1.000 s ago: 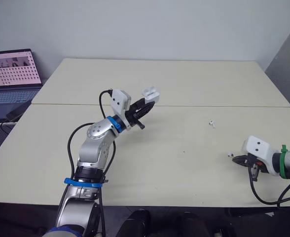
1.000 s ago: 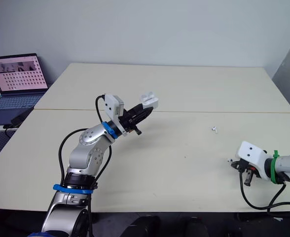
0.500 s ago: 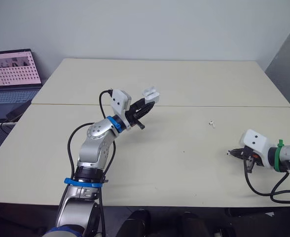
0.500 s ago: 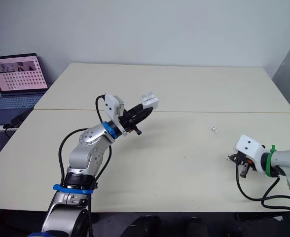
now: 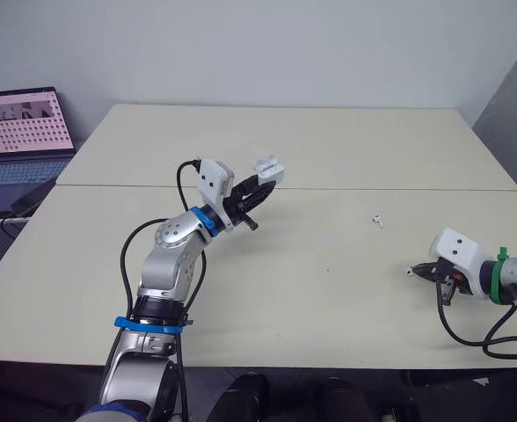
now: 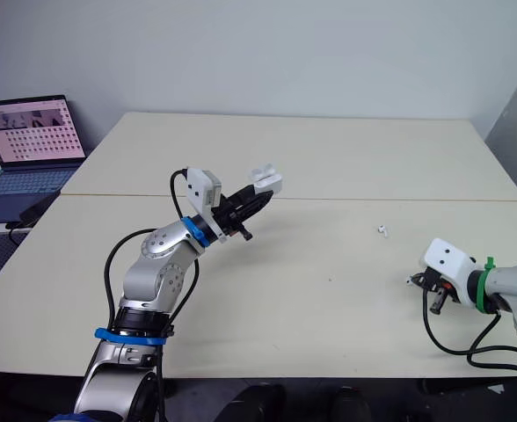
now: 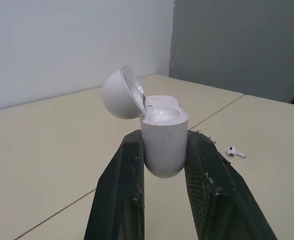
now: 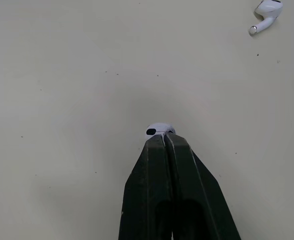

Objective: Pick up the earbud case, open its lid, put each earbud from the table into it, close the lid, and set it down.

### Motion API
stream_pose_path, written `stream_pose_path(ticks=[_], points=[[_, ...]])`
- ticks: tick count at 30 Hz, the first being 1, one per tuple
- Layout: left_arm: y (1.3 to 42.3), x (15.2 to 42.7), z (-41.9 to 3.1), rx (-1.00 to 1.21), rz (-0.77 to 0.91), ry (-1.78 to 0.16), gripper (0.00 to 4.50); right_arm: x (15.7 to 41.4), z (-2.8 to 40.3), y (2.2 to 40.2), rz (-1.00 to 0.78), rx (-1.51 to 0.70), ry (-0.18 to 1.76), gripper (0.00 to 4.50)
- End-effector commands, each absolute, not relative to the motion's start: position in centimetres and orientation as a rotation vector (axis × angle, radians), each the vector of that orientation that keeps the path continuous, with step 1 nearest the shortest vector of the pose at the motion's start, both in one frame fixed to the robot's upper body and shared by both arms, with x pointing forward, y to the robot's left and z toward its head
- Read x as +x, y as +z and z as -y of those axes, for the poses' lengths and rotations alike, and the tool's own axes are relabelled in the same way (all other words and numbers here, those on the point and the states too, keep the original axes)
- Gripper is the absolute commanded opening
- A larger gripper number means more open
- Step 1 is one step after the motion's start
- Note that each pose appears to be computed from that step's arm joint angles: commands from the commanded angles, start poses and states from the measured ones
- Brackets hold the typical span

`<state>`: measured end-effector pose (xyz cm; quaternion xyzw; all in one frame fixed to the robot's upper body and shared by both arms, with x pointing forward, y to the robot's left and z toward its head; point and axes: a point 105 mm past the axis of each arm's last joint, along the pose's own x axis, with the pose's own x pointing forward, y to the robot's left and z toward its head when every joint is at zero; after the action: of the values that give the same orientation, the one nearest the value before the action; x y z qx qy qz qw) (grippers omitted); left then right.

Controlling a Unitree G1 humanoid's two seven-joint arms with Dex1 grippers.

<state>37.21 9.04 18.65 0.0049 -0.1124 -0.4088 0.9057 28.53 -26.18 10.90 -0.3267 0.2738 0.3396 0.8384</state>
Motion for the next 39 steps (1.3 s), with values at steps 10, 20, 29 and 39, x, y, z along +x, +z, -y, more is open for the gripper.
stream_pose_path(ticks=[10, 20, 29, 39], points=[[20.2, 36.8, -8.8, 0.031, 0.290, -0.857, 0.73, 29.7, 26.7, 12.0, -0.534, -0.731, 0.668, 0.02], [20.1, 36.8, -8.9, 0.033, 0.287, -0.860, 0.73, 29.5, 26.8, 13.8, -0.520, -0.740, 0.734, 0.19], [20.1, 36.9, -8.6, 0.035, 0.288, -0.872, 0.73, 30.1, 26.5, 13.5, -0.577, -0.890, 0.954, 3.12], [19.9, 36.3, -9.0, 0.037, 0.284, -0.853, 0.73, 32.3, 26.8, 12.7, -0.715, -1.093, 1.115, 3.43]])
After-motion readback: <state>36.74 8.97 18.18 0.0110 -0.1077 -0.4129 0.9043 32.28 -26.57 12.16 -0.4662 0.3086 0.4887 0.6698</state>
